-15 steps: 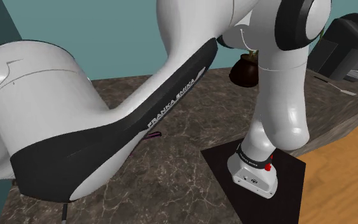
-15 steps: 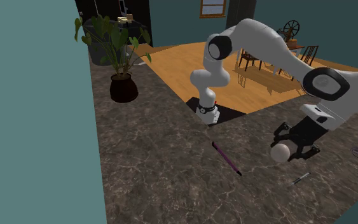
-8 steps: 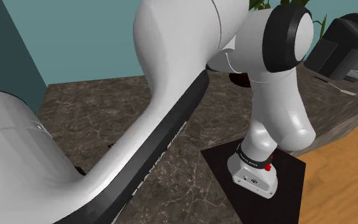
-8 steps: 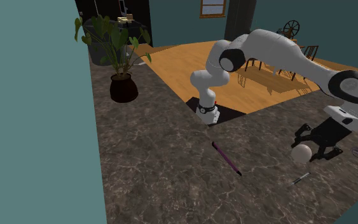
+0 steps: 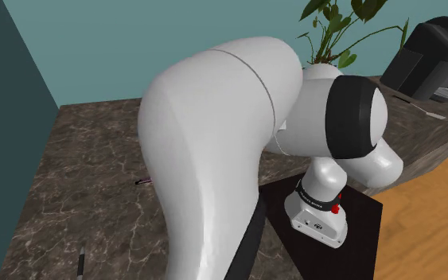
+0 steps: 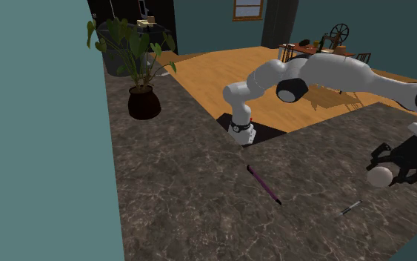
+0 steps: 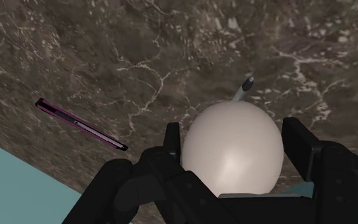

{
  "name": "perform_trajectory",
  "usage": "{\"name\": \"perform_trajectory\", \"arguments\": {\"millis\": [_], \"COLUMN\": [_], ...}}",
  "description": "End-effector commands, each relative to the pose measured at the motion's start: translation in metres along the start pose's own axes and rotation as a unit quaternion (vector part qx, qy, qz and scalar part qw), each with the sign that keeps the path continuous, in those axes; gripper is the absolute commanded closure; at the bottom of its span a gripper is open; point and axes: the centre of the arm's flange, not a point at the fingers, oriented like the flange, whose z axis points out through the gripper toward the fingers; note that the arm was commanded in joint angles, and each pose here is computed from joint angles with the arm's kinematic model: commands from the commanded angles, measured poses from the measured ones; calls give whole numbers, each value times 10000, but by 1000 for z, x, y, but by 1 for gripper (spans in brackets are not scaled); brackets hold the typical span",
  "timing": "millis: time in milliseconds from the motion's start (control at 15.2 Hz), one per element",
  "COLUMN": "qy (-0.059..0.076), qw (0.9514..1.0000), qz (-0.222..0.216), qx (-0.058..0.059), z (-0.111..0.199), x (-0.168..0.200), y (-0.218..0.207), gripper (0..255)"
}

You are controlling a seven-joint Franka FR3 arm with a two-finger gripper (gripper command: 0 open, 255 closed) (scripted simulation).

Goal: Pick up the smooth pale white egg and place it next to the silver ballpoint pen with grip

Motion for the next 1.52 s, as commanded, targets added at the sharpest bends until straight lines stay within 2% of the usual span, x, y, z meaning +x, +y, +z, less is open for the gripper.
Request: {"name": "perform_trajectory", "arguments": {"millis": [0,792,1320,1386,1452], "qy": [2,1,1,1,2], "qw": [10000,10000,10000,10000,10000], "qz": [6,6,6,6,6], "qx": [-9,-9,-9,-9,-9], "z": [-1,55,55,55,55], "x": [-10,-31,-31,-31,-31], "y": [-12,-36,-36,-36,-36], "gripper": [255,255,255,0,0]}}
